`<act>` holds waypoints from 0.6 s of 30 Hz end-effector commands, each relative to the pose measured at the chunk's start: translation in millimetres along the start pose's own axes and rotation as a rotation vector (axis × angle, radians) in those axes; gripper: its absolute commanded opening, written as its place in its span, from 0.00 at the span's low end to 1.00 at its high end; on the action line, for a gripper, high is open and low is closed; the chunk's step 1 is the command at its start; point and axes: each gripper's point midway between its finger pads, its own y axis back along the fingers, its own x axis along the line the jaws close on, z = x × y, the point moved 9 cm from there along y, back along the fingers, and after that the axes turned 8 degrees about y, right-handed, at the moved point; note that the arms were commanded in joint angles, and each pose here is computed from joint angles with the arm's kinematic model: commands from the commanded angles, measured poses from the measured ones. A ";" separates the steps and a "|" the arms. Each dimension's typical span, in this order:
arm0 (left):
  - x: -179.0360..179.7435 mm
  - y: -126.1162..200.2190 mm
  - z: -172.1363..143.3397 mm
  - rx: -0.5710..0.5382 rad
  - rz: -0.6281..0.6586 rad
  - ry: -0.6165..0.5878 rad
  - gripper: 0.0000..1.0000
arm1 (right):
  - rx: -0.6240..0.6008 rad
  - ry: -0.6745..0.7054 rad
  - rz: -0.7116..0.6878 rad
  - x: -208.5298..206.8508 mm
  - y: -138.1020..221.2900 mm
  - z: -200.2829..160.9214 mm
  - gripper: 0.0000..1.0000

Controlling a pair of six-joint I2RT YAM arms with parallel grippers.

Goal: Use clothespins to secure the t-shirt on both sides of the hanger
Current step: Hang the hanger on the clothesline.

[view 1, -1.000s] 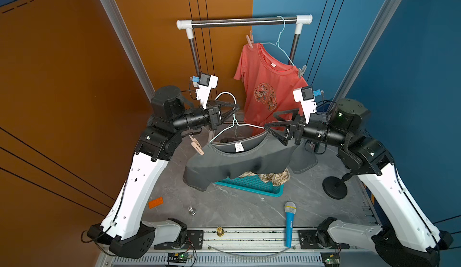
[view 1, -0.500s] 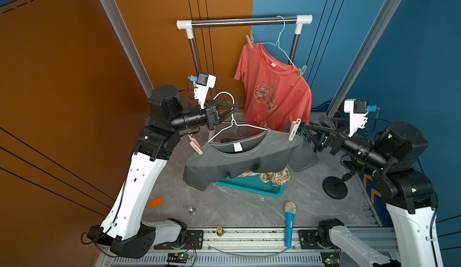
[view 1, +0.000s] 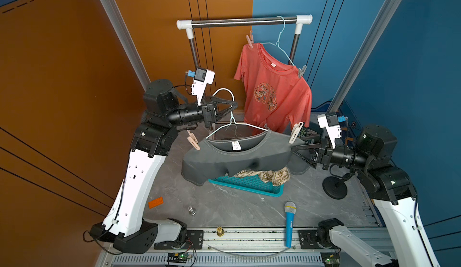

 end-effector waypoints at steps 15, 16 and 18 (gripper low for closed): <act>0.2 -5.2 11.1 0.020 -0.068 -0.021 0.05 | -0.020 0.129 0.079 14.3 -4.7 -5.0 0.00; -0.5 -4.9 11.5 0.019 -0.068 -0.023 0.10 | -0.032 0.136 0.077 15.5 -3.9 -4.8 0.00; 0.9 -5.3 13.1 0.005 -0.052 -0.021 0.31 | -0.049 0.141 0.051 15.7 -2.4 -4.6 0.00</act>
